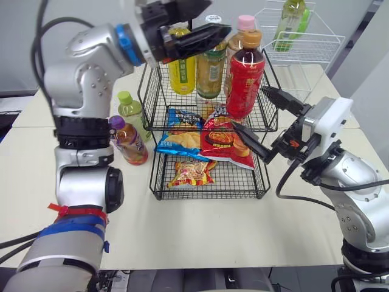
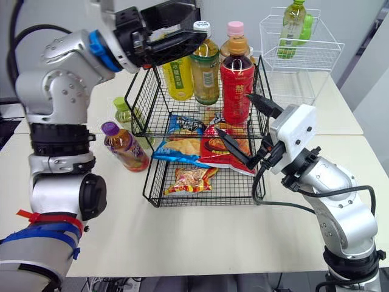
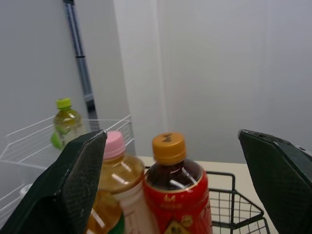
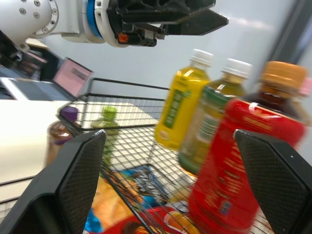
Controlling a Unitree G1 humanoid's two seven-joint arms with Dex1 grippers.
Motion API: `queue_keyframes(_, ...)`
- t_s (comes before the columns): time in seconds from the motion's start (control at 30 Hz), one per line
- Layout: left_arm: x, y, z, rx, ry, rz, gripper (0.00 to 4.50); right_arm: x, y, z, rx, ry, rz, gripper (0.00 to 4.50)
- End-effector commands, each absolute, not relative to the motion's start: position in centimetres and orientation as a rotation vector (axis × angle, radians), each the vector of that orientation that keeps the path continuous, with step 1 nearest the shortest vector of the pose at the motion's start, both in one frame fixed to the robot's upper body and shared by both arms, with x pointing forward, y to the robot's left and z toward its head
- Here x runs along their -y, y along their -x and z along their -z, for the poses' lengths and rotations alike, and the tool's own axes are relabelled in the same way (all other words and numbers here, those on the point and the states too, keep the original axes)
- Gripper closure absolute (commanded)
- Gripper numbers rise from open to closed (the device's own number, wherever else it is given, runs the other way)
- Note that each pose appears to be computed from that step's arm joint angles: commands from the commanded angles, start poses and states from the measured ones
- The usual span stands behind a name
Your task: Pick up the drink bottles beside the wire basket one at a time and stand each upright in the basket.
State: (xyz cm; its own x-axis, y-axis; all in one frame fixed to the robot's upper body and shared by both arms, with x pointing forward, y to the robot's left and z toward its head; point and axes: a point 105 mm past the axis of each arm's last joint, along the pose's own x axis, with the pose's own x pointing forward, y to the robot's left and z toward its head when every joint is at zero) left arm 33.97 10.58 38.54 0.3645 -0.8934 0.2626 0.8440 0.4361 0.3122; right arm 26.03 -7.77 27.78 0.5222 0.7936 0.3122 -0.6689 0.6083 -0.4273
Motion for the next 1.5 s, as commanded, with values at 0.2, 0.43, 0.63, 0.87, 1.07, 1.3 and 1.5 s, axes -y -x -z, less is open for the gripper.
queue_keyframes(0.2, -21.4, -30.4, -38.9, 0.466, -0.181, 0.63, 0.01, 5.4, -26.2, -28.4, 0.555, 0.266, -1.151, 0.0)
queue_keyframes(0.43, -27.8, -25.6, -33.1, 0.32, -0.175, 0.377, 0.01, 4.0, -27.5, -28.3, 0.557, 0.285, -1.285, 0.0)
queue_keyframes(0.63, -29.5, -20.1, -25.6, 0.09, -0.108, 0.291, 0.01, 2.9, -27.8, -28.3, 0.58, 0.268, -1.365, 0.0)
queue_keyframes(0.87, -29.5, -17.2, -22.3, 0.015, -0.07, 0.219, 0.01, 2.5, -28.1, -28.5, 0.598, 0.253, -1.386, 0.0)
queue_keyframes(1.07, -28.3, -19.2, -23.3, 0.08, -0.071, 0.242, 0.01, 2.6, -28.0, -28.6, 0.601, 0.255, -1.377, 0.0)
queue_keyframes(1.3, -27.1, -24.5, -24.1, 0.147, -0.084, 0.252, 0.01, 3.2, -27.9, -28.7, 0.592, 0.266, -1.32, 0.0)
queue_keyframes(1.5, -25.4, -29.2, -23.2, 0.147, -0.089, 0.263, 0.01, 3.9, -27.6, -28.7, 0.577, 0.281, -1.273, 0.0)
